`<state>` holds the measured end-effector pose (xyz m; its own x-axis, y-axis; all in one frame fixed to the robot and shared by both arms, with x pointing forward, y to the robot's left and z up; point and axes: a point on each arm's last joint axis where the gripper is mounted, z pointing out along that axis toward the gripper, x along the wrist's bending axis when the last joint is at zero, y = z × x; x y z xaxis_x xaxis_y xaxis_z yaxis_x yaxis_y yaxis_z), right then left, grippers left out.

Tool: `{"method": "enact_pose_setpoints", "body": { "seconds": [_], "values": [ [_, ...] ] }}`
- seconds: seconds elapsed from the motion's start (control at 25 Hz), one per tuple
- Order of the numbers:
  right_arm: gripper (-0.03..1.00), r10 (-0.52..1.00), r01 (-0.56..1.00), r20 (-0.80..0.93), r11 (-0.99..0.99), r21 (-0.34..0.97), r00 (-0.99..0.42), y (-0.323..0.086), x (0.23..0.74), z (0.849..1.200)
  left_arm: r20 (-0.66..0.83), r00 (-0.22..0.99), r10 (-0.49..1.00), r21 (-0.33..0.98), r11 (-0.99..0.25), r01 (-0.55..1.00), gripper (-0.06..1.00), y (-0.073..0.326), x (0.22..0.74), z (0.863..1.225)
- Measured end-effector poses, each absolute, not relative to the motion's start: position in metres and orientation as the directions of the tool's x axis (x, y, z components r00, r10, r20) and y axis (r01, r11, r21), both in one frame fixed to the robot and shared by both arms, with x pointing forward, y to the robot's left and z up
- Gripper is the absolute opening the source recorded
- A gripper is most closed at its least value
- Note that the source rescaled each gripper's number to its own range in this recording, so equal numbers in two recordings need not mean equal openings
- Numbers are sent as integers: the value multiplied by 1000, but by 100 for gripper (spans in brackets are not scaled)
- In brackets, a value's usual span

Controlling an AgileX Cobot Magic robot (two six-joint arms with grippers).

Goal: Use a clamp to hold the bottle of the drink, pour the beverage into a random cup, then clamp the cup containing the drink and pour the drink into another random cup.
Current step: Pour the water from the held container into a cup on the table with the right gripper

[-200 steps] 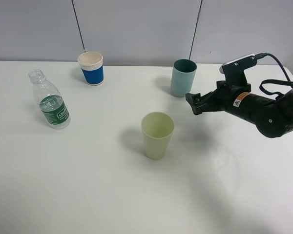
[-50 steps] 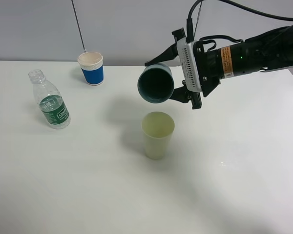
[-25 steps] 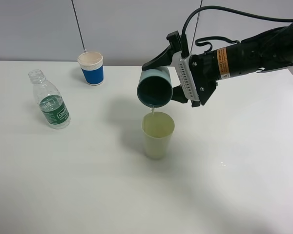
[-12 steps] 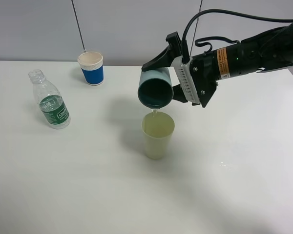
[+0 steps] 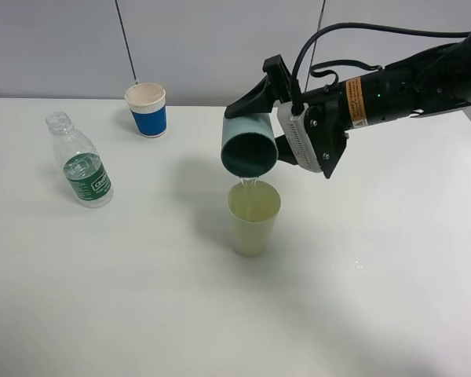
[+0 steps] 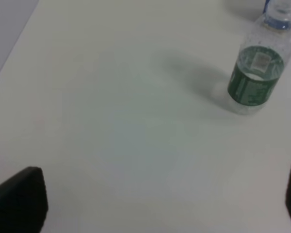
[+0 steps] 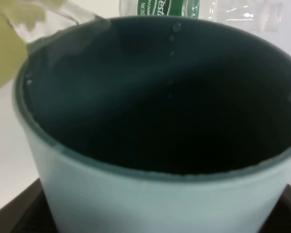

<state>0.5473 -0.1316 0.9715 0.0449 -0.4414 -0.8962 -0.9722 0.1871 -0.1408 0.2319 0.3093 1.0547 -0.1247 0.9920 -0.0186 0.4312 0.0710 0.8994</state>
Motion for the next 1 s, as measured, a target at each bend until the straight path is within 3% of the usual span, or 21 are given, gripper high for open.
{"method": "enact_pose_setpoints", "body": {
  "seconds": [1.0],
  "values": [
    [4,-450,-902,-813,36,-430,370,-123,539,988,-19,-124,992,899,72,431,100,309,232,1055]
  ]
}}
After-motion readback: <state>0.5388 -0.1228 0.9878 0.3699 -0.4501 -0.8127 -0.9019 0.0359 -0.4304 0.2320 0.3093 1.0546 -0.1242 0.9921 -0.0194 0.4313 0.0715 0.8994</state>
